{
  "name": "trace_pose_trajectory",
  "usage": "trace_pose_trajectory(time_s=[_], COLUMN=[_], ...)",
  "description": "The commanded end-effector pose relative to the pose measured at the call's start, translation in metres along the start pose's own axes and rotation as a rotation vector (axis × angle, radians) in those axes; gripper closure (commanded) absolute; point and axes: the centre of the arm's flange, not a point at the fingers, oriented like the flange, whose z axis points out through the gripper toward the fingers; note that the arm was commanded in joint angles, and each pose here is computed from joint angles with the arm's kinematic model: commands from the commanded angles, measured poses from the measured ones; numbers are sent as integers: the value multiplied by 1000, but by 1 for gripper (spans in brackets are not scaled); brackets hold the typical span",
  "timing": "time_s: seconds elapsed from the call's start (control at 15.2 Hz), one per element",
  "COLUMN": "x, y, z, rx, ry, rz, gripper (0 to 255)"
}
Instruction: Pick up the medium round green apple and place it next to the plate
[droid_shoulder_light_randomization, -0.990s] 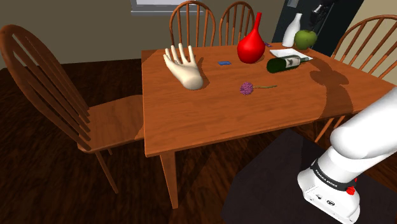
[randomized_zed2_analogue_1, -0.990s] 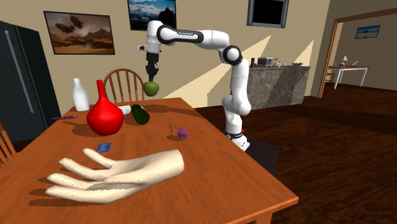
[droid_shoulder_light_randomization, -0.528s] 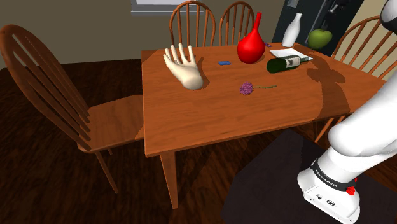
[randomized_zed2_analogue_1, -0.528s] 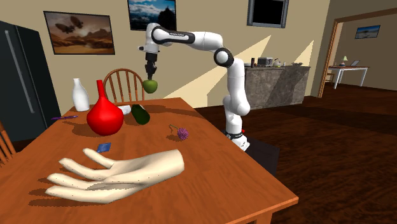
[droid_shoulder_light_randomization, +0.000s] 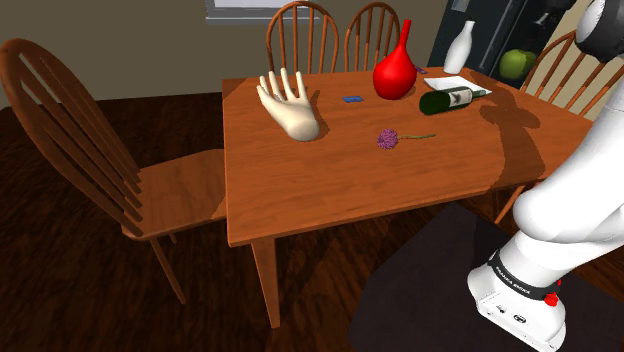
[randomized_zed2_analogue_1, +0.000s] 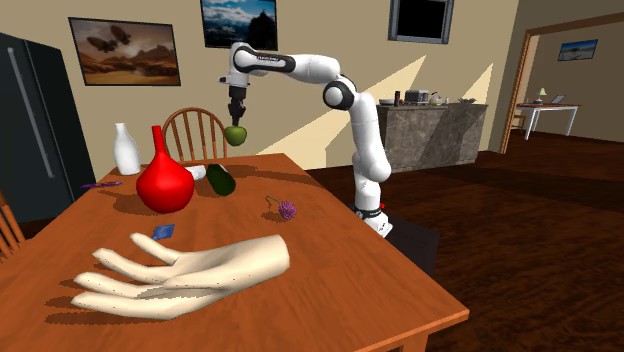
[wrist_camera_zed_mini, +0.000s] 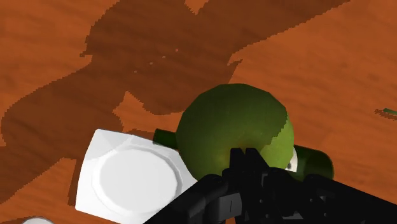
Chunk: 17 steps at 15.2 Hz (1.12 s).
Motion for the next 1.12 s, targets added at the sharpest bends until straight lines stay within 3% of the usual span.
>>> trace_pose_trajectory(time_s=[0.0,1.06], x=[-2,-14], y=[1,-4], z=[9,92], rx=[-1,-1], ry=[0,0], rz=[-1,-1], gripper=[255,255])
